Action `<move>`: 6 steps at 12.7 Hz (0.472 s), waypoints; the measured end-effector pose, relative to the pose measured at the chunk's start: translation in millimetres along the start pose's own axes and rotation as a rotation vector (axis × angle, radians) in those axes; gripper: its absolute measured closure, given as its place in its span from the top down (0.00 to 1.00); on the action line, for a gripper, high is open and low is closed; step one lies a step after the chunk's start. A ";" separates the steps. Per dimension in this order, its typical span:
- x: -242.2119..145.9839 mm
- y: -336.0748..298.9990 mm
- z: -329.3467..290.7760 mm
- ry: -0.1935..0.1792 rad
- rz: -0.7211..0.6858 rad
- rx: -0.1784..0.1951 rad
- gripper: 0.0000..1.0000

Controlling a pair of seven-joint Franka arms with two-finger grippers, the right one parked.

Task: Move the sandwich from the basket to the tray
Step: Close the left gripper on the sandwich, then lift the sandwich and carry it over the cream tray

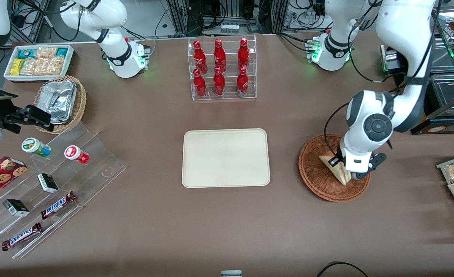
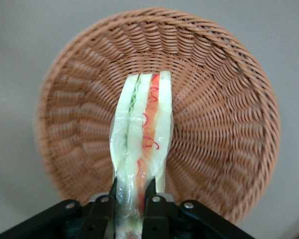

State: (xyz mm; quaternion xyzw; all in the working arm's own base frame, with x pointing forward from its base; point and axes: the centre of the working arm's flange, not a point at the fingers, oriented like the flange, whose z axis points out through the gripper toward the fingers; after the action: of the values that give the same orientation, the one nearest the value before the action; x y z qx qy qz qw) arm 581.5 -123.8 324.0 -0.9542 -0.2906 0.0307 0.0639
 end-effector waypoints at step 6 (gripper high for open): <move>-120.8 94.4 -114.8 0.035 0.288 -0.005 0.14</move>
State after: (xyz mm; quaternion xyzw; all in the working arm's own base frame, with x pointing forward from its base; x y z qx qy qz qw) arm 544.3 -280.9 427.1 -0.9866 -0.1495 0.0223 0.0614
